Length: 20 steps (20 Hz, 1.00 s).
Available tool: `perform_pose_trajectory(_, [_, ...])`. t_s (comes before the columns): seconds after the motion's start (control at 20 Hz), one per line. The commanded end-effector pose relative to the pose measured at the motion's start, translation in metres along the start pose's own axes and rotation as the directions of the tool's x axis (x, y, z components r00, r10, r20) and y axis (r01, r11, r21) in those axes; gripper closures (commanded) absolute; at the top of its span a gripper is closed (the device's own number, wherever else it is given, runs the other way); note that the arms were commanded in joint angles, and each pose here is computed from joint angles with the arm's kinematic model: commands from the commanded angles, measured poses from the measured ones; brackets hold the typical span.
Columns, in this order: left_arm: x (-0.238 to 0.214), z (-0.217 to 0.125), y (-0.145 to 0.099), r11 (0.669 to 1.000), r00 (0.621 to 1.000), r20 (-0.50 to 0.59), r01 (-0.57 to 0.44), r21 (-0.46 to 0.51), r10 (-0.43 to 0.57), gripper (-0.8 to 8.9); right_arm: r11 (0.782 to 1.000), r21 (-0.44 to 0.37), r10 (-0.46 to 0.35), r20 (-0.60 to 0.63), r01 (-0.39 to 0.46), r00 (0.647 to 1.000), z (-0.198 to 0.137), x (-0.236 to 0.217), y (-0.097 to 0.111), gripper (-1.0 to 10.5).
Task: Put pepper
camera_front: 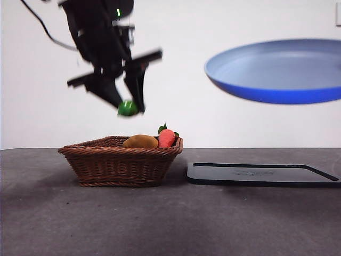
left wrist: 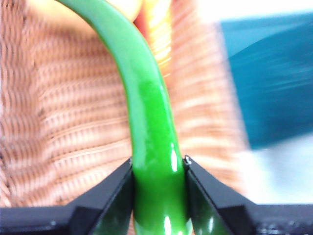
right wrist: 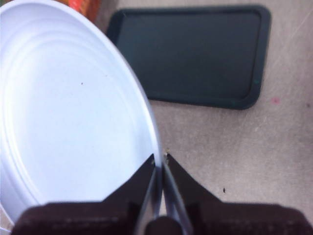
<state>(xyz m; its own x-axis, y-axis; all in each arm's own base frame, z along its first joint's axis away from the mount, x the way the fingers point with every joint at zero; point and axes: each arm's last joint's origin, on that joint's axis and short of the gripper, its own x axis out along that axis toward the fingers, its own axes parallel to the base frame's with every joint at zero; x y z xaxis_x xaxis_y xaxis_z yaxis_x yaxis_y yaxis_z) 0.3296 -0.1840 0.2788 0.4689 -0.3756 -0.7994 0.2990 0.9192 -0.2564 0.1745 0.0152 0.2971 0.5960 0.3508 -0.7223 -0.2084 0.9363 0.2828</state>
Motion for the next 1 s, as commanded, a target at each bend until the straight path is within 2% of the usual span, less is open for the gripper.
perform_pose_trajectory(0.05, [-0.026, 0.002, -0.021, 0.992, 0.991, 0.038, 0.124, 0.035, -0.126, 7.02, 0.999, 0.044, 0.005, -0.008, -0.004, 1.000, 0.013, 0.015, -0.004, 9.4])
perform_pose_trajectory(0.2, [-0.054, -0.008, -0.054, 0.957, 0.964, 0.047, 0.252, 0.143, -0.261, 7.02, 0.993, 0.117, 0.007, -0.059, 0.000, 0.998, 0.022, 0.047, -0.015, 9.4])
perform_pose_trajectory(0.35, [-0.054, -0.026, -0.091, 0.909, 0.943, -0.007, 0.322, 0.264, -0.331, 7.02, 0.977, 0.202, 0.091, -0.118, -0.066, 0.989, 0.026, 0.078, -0.023, 9.4])
perform_pose_trajectory(0.45, [-0.047, -0.039, -0.116, 0.868, 0.933, -0.037, 0.347, 0.354, -0.358, 7.02, 0.969, 0.239, 0.107, -0.146, -0.070, 0.983, 0.026, 0.091, -0.027, 9.4])
perform_pose_trajectory(0.55, [-0.033, -0.050, -0.135, 0.847, 0.945, -0.037, 0.308, 0.434, -0.325, 7.01, 0.965, 0.254, 0.111, -0.170, -0.065, 0.979, 0.025, 0.097, -0.029, 9.4])
perform_pose_trajectory(0.7, [-0.001, -0.063, -0.147, 0.820, 0.971, -0.055, 0.228, 0.525, -0.234, 7.01, 0.960, 0.267, 0.133, -0.174, -0.083, 0.976, 0.024, 0.097, -0.029, 9.4])
perform_pose_trajectory(1.0, [0.040, -0.070, -0.149, 0.808, 0.973, -0.103, 0.227, 0.543, -0.205, 7.01, 0.959, 0.273, 0.133, -0.186, -0.079, 0.974, 0.023, 0.097, -0.029, 9.4])
